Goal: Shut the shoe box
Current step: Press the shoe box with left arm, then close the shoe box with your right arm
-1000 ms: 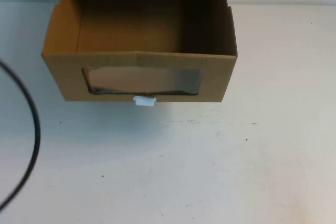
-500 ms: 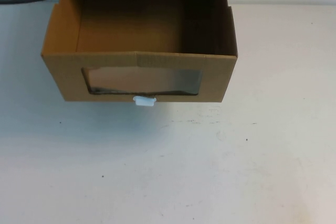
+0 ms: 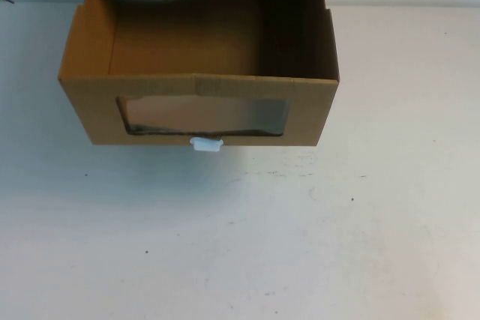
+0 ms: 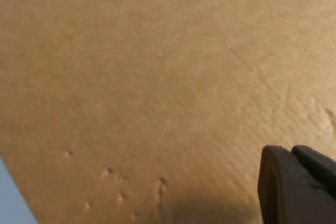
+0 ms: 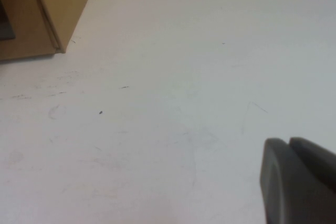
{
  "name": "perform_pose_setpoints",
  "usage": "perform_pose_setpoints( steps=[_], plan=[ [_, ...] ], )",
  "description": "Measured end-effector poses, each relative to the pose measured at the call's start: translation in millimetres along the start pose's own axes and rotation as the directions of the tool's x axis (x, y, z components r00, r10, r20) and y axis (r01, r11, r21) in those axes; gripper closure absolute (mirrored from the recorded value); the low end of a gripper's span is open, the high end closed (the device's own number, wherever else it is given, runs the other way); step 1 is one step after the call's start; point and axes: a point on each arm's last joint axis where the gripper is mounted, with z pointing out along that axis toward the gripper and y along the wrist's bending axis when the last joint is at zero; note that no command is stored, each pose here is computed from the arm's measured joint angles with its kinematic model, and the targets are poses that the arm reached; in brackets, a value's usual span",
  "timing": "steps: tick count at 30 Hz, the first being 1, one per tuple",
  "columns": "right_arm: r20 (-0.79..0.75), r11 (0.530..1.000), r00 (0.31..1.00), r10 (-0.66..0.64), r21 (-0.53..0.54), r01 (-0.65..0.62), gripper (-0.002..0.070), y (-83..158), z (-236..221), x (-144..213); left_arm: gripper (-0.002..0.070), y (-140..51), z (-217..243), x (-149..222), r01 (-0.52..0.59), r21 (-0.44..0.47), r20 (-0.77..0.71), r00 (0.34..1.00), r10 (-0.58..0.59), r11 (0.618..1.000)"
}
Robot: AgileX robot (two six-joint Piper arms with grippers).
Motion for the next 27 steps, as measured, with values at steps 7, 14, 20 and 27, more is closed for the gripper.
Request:
perform_pose_setpoints(
  steps=[7,14,20,27],
  plan=[
    [0.023,0.999,0.999,0.031,-0.009,-0.031,0.0687,0.8,0.0,-2.1,0.0680,3.1,2.8,3.8,-0.011,-0.020,-0.036,0.999,0.010,1.000],
    [0.177,0.948,0.932,0.315,-0.093,-0.303,0.0687,3.1,-1.8,-18.0,0.0680,3.7,4.5,4.6,-0.010,-0.019,-0.040,0.999,0.009,1.000],
    [0.271,0.846,0.801,0.533,-0.159,-0.509,0.0687,-0.9,-4.6,-28.6,0.0680,4.2,4.4,4.7,-0.018,-0.031,-0.045,0.999,0.017,0.999],
    [0.003,0.802,0.827,0.562,-0.244,-0.545,0.0687,21.7,-11.1,-46.1,0.0680,4.2,4.4,4.8,-0.020,-0.034,-0.047,0.999,0.019,0.999]
  ],
)
